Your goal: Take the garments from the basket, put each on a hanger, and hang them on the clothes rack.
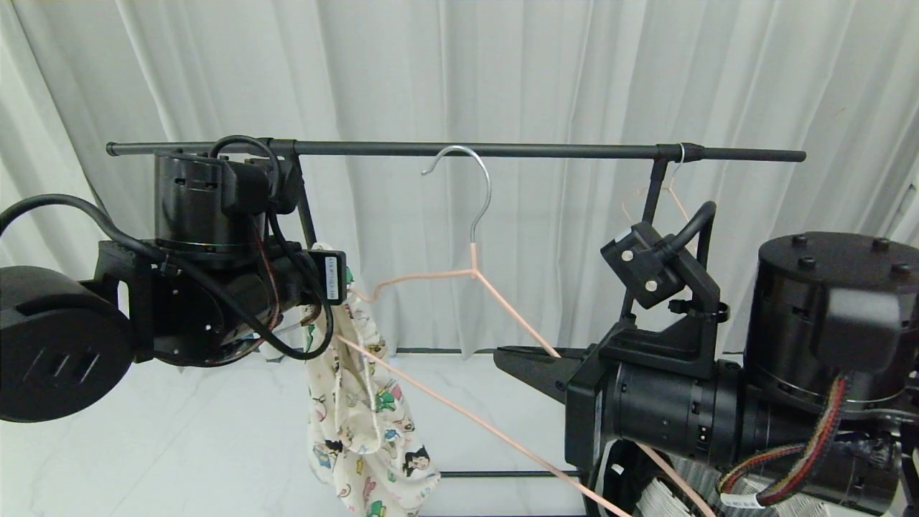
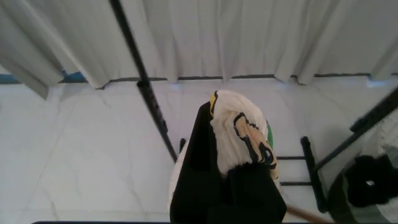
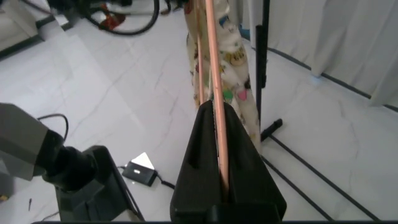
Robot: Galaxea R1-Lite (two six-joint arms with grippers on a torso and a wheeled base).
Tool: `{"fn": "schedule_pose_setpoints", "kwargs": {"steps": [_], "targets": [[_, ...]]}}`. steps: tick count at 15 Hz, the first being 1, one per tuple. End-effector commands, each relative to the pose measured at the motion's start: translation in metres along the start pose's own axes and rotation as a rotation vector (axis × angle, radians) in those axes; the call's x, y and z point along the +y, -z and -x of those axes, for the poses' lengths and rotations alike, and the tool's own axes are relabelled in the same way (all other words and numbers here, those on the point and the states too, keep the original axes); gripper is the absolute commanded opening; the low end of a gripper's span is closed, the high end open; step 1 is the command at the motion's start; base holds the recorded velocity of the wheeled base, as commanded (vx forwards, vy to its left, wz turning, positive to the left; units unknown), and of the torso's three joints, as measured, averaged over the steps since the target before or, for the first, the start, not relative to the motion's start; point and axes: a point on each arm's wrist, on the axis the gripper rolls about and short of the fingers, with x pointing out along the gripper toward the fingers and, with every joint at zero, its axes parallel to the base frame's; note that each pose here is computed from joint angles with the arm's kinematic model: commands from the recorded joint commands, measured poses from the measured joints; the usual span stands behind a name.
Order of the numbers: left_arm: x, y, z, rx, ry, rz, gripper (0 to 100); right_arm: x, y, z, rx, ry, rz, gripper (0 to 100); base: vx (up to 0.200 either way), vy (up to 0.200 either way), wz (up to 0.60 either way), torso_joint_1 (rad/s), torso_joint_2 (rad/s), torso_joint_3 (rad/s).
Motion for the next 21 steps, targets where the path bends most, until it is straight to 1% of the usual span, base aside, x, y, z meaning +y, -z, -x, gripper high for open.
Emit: {"fn": "schedule_pose_setpoints", "kwargs": {"steps": [1, 2, 5, 6, 8, 10, 11, 13, 16, 18, 20, 21], "targets": [[-0.003, -0.002, 0.006, -0.014, 0.028, -0.013, 0, 0.0, -0.001, -0.001, -0.018, -0.003, 0.001, 0, 0.0, 0.0, 0.0, 0.0, 0.0, 0.0], [-0.003, -0.003, 0.007, -0.017, 0.028, -0.023, 0, 0.0, -0.003, -0.001, -0.029, -0.004, 0.001, 0, 0.0, 0.0, 0.0, 0.0, 0.0, 0.0], [-0.003, -0.007, 0.008, -0.031, 0.038, -0.022, 0, 0.0, -0.002, -0.002, -0.032, -0.002, 0.009, 0, 0.0, 0.0, 0.0, 0.0, 0.0, 0.0], [-0.003, -0.006, 0.005, -0.027, 0.027, -0.023, 0, -0.001, 0.0, -0.002, -0.034, 0.029, 0.01, 0, 0.0, 0.0, 0.0, 0.0, 0.0, 0.0], [0.005, -0.011, 0.003, -0.037, -0.013, -0.008, 0, -0.004, 0.0, -0.001, -0.048, 0.089, 0.006, 0, 0.0, 0.0, 0.0, 0.0, 0.0, 0.0], [0.006, -0.014, 0.006, -0.051, -0.013, -0.002, 0, -0.008, 0.001, -0.005, -0.047, 0.107, 0.005, 0, 0.0, 0.0, 0.0, 0.0, 0.0, 0.0], [0.005, -0.014, 0.007, -0.05, -0.01, -0.004, 0, -0.009, 0.0, -0.007, -0.064, 0.104, 0.005, 0, 0.0, 0.0, 0.0, 0.0, 0.0, 0.0], [0.0, -0.014, 0.008, -0.052, 0.012, -0.01, 0, -0.006, -0.001, -0.01, -0.09, 0.079, 0.006, 0, 0.0, 0.0, 0.0, 0.0, 0.0, 0.0], [-0.005, -0.014, 0.01, -0.055, 0.034, -0.017, 0, -0.004, 0.0, -0.01, -0.09, 0.067, 0.002, 0, 0.0, 0.0, 0.0, 0.0, 0.0, 0.0], [-0.005, -0.016, 0.011, -0.06, 0.057, -0.016, 0, -0.003, 0.0, -0.011, -0.089, 0.064, 0.003, 0, 0.0, 0.0, 0.0, 0.0, 0.0, 0.0], [-0.006, -0.016, 0.02, -0.054, 0.119, -0.025, 0, -0.002, 0.001, -0.012, -0.075, 0.041, 0.003, 0, 0.0, 0.0, 0.0, 0.0, 0.0, 0.0], [-0.008, -0.017, 0.028, -0.046, 0.17, -0.034, 0, -0.002, 0.002, -0.014, -0.068, 0.03, 0.004, 0, 0.0, 0.0, 0.0, 0.0, 0.0, 0.0]]}}
